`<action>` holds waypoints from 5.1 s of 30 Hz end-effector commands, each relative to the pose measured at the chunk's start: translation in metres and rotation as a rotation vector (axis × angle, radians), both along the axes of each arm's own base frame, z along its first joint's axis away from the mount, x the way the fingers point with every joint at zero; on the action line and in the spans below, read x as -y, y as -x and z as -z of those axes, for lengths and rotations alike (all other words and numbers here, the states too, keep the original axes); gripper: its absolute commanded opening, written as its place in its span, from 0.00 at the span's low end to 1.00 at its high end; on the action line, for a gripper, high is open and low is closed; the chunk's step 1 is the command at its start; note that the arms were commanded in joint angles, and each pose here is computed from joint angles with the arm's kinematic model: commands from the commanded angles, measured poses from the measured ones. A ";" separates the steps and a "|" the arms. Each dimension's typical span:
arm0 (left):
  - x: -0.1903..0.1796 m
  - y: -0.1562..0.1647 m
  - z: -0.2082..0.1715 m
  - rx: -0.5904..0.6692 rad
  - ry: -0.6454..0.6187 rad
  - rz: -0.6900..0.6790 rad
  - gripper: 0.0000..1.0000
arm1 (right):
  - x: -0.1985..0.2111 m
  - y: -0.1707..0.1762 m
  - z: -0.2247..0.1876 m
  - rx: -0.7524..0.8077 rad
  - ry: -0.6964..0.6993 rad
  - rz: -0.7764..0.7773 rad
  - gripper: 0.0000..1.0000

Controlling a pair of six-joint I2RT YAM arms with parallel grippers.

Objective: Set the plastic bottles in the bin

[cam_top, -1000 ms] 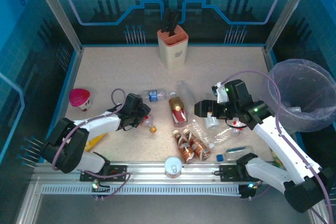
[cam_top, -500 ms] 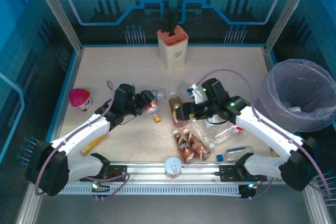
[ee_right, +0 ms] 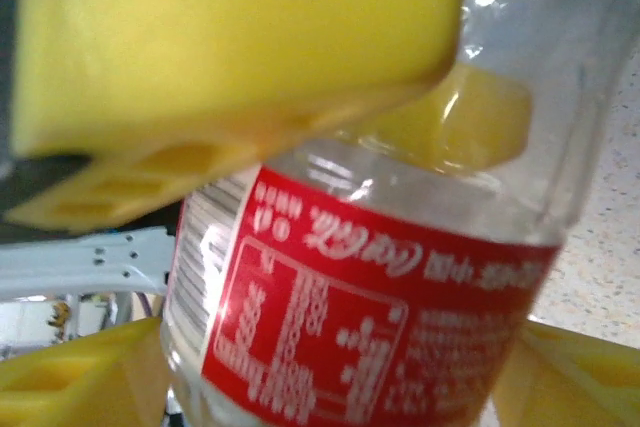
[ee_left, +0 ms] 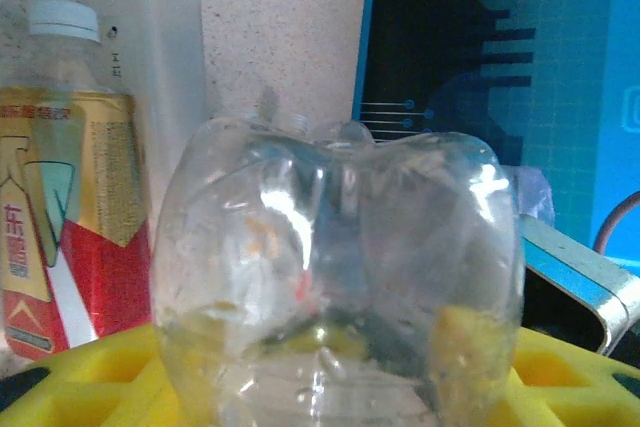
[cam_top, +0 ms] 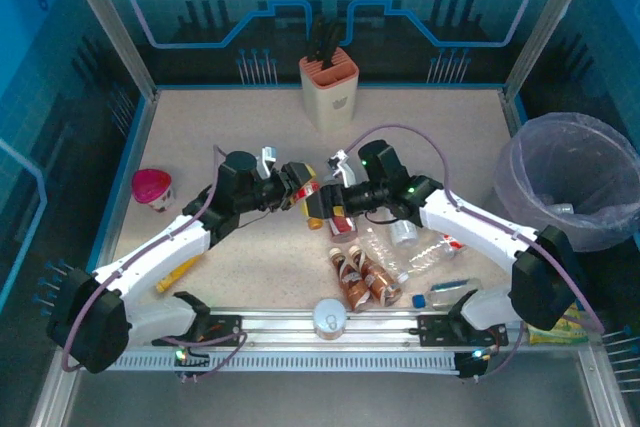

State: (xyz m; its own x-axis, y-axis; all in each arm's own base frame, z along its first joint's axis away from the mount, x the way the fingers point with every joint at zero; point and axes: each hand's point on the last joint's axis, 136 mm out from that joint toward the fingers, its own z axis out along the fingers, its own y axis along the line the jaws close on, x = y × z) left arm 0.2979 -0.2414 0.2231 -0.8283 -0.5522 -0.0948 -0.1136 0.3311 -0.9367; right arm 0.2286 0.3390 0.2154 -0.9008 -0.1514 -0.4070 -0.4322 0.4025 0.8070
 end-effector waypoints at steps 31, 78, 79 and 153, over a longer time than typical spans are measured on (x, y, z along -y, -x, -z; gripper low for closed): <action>-0.044 -0.012 0.025 -0.077 -0.175 -0.096 0.88 | 0.280 -0.051 -0.115 0.203 0.567 0.771 0.23; -0.055 -0.047 0.100 -0.222 -0.331 -0.180 0.93 | 0.524 -0.063 0.027 -0.385 0.736 1.450 0.87; -0.057 -0.047 0.102 -0.226 -0.329 -0.185 0.93 | 0.524 -0.063 0.023 -0.378 0.740 1.452 0.90; -0.040 -0.092 0.035 -0.113 -0.198 -0.154 0.53 | 0.120 -0.015 -0.059 0.194 0.168 0.243 0.93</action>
